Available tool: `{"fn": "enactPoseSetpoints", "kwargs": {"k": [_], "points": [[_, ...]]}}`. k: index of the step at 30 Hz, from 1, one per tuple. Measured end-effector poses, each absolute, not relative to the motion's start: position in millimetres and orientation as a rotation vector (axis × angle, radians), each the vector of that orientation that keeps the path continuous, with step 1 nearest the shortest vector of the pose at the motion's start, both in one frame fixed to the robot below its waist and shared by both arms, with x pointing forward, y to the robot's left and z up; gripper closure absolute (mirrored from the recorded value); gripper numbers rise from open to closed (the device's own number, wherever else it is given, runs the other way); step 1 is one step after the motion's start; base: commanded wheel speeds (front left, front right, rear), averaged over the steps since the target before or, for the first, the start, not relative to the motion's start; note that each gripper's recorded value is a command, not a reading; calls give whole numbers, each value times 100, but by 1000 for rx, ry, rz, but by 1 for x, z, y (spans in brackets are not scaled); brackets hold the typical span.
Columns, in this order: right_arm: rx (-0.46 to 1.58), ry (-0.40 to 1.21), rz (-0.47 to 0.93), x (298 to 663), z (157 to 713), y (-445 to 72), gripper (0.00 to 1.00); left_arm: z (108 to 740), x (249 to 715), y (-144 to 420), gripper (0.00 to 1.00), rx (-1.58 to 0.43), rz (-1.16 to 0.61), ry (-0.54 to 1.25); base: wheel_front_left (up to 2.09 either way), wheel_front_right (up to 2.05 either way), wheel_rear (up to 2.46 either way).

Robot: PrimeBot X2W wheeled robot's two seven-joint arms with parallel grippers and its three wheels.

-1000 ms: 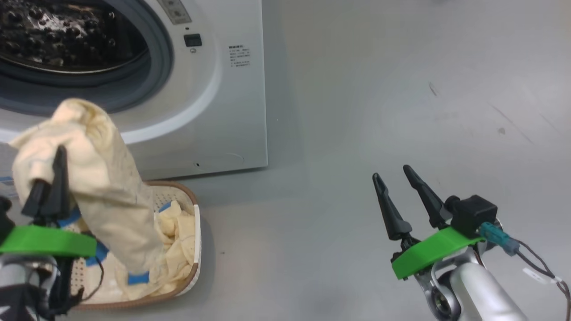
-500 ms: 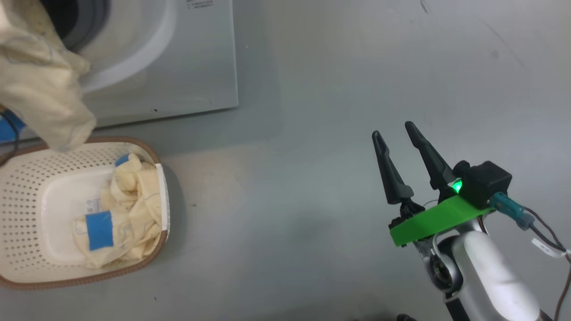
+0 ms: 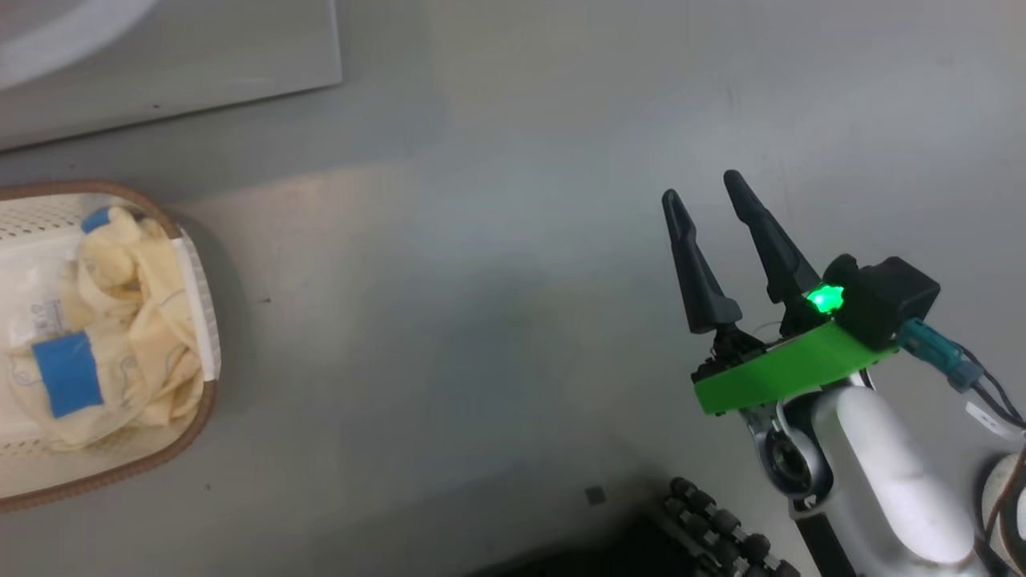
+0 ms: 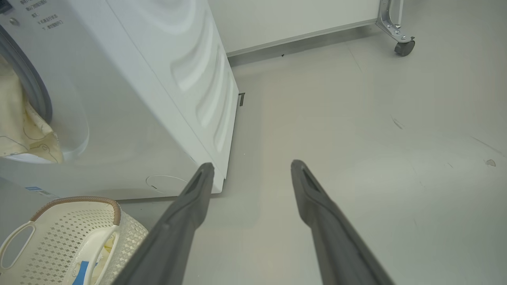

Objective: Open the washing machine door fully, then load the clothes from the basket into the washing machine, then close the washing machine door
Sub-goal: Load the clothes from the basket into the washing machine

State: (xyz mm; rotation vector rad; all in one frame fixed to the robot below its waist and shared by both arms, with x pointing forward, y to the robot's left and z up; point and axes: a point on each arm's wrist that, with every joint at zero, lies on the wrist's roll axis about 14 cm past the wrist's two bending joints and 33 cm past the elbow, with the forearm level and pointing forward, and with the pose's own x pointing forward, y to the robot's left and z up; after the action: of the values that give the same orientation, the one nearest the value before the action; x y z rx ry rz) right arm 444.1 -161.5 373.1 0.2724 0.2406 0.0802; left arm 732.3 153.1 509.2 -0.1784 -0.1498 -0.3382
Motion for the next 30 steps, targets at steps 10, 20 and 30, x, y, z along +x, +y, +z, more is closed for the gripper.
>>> {"fn": "enactPoseSetpoints", "kwargs": {"k": [10,20,30], "points": [[290,337,44,439,334,-168,0,477,787,145,100,-136,-361,-72,0,0,0],[309,361,57,447,318,-164,0,468,820,156,100,-117,-312,-79,0,0,0],[314,369,56,448,313,-163,0,507,837,194,100,-136,-183,-242,0,0,0]]}}
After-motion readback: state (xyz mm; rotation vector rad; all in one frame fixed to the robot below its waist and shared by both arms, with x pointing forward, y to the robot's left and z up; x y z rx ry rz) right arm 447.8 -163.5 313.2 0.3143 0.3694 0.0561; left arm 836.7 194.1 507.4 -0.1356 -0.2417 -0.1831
